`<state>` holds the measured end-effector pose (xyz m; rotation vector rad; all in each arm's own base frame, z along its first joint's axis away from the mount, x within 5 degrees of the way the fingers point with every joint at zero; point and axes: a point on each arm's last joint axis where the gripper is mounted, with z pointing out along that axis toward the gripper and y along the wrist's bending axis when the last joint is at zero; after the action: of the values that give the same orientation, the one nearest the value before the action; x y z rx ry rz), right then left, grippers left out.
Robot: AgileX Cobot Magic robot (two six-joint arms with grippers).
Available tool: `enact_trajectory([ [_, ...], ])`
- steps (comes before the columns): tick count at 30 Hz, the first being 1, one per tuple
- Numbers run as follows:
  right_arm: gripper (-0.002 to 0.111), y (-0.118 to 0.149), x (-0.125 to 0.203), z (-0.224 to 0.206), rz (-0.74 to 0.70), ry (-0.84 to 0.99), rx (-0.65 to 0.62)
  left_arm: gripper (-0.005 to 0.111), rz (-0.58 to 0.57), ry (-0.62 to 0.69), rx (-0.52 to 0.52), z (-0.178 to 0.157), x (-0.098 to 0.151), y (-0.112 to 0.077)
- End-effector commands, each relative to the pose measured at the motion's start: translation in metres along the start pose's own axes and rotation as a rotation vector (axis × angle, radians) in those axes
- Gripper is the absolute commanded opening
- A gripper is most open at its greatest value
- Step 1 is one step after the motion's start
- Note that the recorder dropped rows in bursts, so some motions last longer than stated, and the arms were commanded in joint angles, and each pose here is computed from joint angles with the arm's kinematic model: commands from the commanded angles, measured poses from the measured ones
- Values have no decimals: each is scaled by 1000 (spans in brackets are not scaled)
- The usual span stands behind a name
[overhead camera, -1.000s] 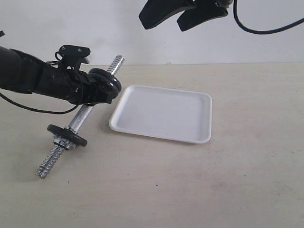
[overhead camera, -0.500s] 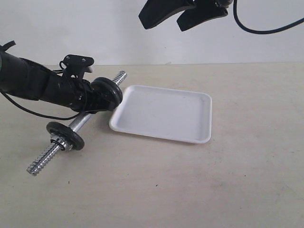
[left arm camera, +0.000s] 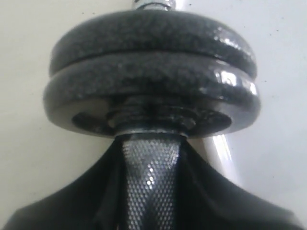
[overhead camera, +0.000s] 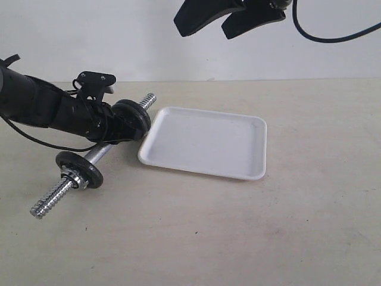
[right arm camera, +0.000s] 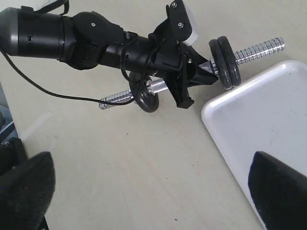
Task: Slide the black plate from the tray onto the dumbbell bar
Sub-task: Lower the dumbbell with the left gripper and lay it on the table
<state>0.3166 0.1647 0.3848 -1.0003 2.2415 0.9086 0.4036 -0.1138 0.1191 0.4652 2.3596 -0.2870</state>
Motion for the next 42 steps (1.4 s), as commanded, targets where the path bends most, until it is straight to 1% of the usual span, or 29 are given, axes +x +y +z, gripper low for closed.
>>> enact_trajectory([
  [1,105,3,-1,-4,-12,-10,1,4,-21,-82,-2,-17,-23,12],
  [7,105,3,-1,-4,-12,-10,1,4,-23,-82,2,-17,-23,13],
  [9,105,3,-1,-4,-12,-10,1,4,-23,-82,21,-17,-23,11],
  [15,105,3,-1,-4,-12,-10,1,4,-27,-82,25,-17,-23,11],
  [18,105,3,-1,-4,-12,-10,1,4,-26,-82,45,-17,-23,9],
  [28,105,3,-1,-4,-12,-10,1,4,-28,-81,55,-18,-23,8],
  [31,105,3,-1,-4,-12,-10,1,4,-29,-78,56,-17,-21,8],
  [33,105,3,-1,-4,-12,-10,1,4,-29,-74,73,-17,-20,6],
  [37,105,3,-1,-4,-12,-10,1,4,-34,-52,75,-16,-12,6],
  [42,105,3,-1,-4,-12,-10,1,4,-34,-52,75,-16,-12,6],
])
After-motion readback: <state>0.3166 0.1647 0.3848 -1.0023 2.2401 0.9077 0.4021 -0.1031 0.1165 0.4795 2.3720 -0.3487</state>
